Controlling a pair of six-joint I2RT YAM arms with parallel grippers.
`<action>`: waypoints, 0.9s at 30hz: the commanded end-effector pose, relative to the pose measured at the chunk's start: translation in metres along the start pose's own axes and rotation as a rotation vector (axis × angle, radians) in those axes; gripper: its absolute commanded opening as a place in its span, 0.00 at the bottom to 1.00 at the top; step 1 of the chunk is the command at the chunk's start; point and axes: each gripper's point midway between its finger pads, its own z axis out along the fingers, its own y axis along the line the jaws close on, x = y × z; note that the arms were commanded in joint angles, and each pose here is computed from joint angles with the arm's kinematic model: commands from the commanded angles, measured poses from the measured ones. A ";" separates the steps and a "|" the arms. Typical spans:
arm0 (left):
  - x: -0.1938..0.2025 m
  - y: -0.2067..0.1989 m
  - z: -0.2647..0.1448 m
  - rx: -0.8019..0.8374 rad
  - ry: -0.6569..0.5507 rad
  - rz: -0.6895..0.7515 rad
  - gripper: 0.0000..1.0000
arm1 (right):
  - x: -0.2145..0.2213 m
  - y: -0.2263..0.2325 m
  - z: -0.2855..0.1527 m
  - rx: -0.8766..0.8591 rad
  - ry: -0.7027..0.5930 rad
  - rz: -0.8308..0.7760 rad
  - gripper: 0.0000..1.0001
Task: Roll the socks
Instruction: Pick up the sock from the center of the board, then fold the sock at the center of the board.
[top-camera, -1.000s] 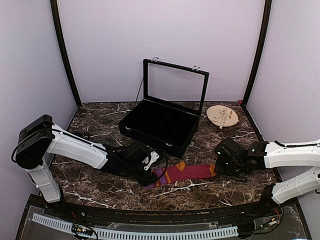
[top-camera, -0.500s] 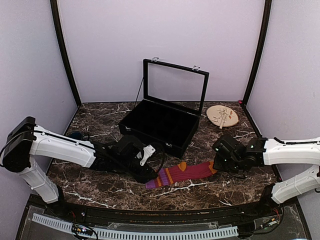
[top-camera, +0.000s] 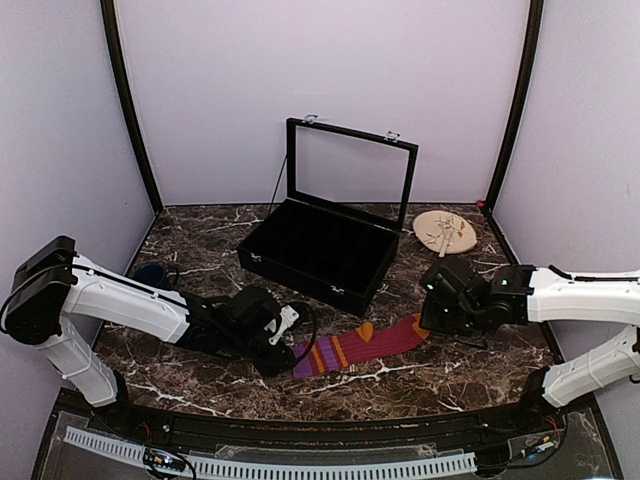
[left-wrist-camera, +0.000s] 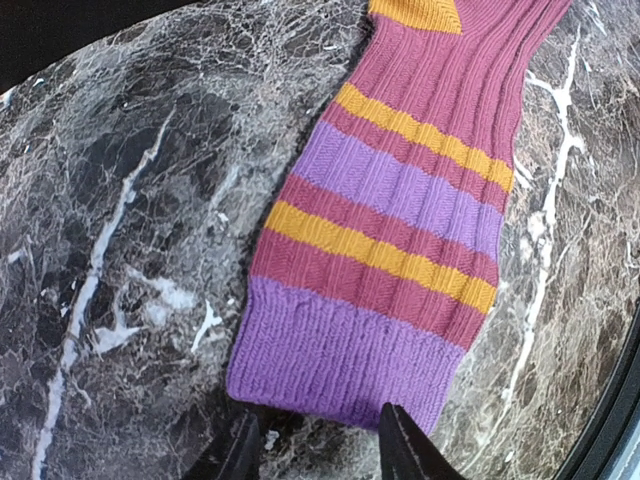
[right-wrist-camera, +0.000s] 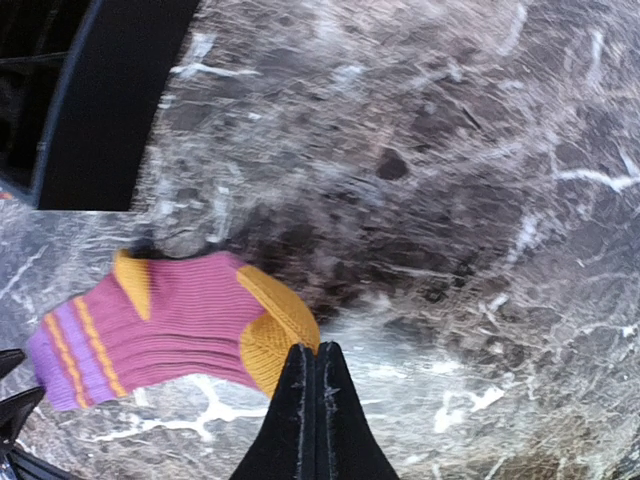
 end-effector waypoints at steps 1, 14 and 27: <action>0.012 0.004 0.000 -0.018 0.035 -0.015 0.42 | -0.007 0.022 -0.007 -0.027 -0.017 -0.042 0.00; 0.022 0.005 0.008 -0.013 0.052 -0.036 0.38 | 0.005 0.093 -0.025 -0.121 -0.019 -0.128 0.00; 0.024 0.000 0.009 0.023 0.029 -0.068 0.34 | 0.026 0.166 -0.035 -0.236 0.013 -0.217 0.00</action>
